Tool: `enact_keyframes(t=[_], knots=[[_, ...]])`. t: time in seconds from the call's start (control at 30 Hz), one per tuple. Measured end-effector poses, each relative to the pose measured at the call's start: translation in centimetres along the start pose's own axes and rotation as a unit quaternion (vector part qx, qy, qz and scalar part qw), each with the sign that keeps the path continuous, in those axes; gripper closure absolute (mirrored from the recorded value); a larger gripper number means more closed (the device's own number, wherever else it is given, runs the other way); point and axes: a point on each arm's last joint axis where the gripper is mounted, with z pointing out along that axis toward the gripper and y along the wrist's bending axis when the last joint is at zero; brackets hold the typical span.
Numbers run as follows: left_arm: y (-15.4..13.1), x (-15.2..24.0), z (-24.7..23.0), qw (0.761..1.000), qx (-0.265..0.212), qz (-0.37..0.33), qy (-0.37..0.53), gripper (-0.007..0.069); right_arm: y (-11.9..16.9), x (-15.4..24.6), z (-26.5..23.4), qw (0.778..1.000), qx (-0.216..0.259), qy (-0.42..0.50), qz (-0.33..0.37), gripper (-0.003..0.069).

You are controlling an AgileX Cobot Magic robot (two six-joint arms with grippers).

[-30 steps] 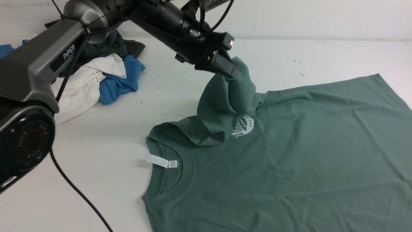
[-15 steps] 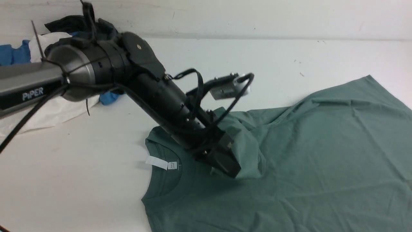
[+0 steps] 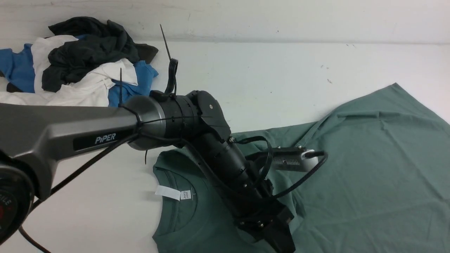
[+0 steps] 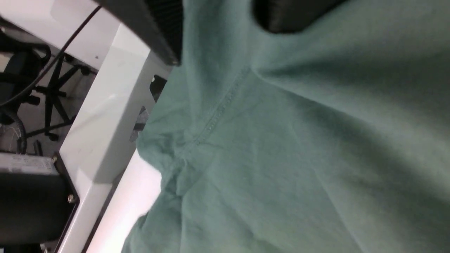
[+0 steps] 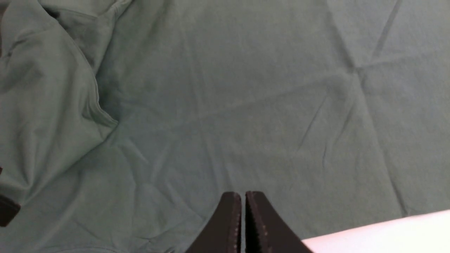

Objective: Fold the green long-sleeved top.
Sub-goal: Use the left arm to clamp the cuff farthest from it

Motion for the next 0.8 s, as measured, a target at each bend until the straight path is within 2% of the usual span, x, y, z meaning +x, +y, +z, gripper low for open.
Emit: enact_keyframes(t=[0.07, 0.23, 0.47, 0.5, 0.67, 0.8], knots=[[0.1, -1.0, -1.5, 1.000, -0.009, -0.005, -0.023, 0.0251, 0.0, 0.0, 0.0, 1.000, 0.000, 0.000, 0.000, 0.0646], [1.0, -3.0, -6.5, 0.995, -0.046, -0.015, -0.085, 0.0147, 0.0, 0.0, 0.0, 1.000, -0.001, 0.000, 0.001, 0.0646], [4.0, -3.2, -12.1, 0.984, -0.102, -0.045, -0.137, 0.0134, 0.0, 0.0, 0.0, 1.000, -0.001, 0.000, 0.001, 0.0646], [4.1, -3.1, -12.2, 0.984, -0.103, -0.046, -0.137, 0.0134, 0.0, 0.0, 0.0, 1.000, -0.001, 0.000, 0.001, 0.0646], [7.1, -3.9, -12.3, 0.969, -0.169, -0.050, -0.174, 0.0134, 0.0, 0.0, 0.0, 1.000, -0.001, 0.000, 0.001, 0.0646], [9.1, -4.3, -11.1, 0.966, -0.179, -0.053, -0.178, 0.0134, 0.0, 0.0, 0.0, 1.000, -0.001, 0.000, 0.001, 0.0646]])
